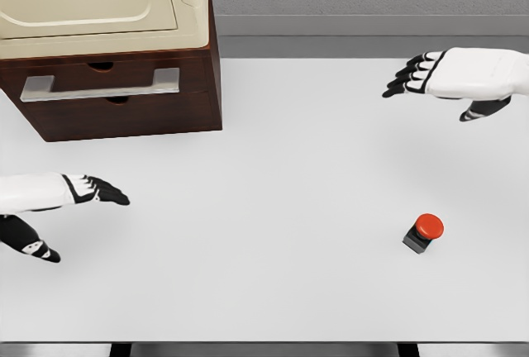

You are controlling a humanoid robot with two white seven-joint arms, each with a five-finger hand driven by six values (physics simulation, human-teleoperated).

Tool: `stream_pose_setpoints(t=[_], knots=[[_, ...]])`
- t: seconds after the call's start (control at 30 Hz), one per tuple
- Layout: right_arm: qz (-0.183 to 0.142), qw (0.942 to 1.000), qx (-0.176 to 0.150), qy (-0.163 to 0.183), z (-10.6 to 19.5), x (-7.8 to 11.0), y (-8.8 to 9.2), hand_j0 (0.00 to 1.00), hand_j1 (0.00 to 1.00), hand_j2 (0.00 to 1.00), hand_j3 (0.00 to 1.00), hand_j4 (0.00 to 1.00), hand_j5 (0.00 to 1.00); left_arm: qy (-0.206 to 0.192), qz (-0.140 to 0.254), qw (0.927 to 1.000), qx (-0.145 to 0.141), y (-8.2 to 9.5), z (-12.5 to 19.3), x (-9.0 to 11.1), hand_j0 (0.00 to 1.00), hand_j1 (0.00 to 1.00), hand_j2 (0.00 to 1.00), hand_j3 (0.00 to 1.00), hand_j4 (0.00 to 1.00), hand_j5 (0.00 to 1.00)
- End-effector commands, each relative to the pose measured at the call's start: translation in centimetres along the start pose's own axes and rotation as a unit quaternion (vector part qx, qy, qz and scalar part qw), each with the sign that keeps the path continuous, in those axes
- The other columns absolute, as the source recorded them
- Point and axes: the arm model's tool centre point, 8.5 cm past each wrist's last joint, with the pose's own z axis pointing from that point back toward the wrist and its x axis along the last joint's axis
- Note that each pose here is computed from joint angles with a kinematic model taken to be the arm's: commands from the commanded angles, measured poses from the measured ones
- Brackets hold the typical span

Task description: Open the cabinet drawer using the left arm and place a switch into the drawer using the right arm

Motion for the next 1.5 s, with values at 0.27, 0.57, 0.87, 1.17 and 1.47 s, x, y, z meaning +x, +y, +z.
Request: stream_pose_setpoints(t=[0.27, 0.57, 0.87, 1.17, 1.47], knots=[[-0.003, 0.9982, 0.019, 0.057, 4.5, -2.1, 0.5, 1.00, 1.00, 1.00, 1.00, 1.00, 1.00, -0.056, 0.073, 0.9877, 0.127, 5.7, 2.1, 0.2, 1.00, 1.00, 1.00, 1.00, 1.00, 1.00], [0.002, 0.9958, 0.087, -0.029, 1.0, 2.8, 4.5, 1.00, 1.00, 1.00, 1.00, 1.00, 1.00, 0.068, 0.080, 0.9855, 0.133, 6.7, 4.5, -3.9, 1.00, 1.00, 1.00, 1.00, 1.00, 1.00], [-0.005, 0.9957, 0.091, -0.013, 2.4, 2.4, 5.1, 1.00, 1.00, 1.00, 1.00, 1.00, 1.00, 0.044, 0.001, 0.9915, 0.122, 8.8, 1.5, -1.8, 1.00, 1.00, 1.00, 1.00, 1.00, 1.00], [0.006, 0.9931, 0.100, -0.060, 0.7, 5.0, 5.3, 1.00, 1.00, 1.00, 1.00, 1.00, 1.00, 0.115, 0.072, 0.9808, 0.140, 9.5, 1.4, -3.9, 1.00, 1.00, 1.00, 1.00, 1.00, 1.00], [0.003, 0.9850, 0.143, -0.097, -0.2, 7.0, 7.5, 1.00, 1.00, 1.00, 1.00, 1.00, 1.00, 0.125, 0.081, 0.9786, 0.142, 9.6, 0.5, -4.4, 1.00, 1.00, 1.00, 1.00, 1.00, 1.00]])
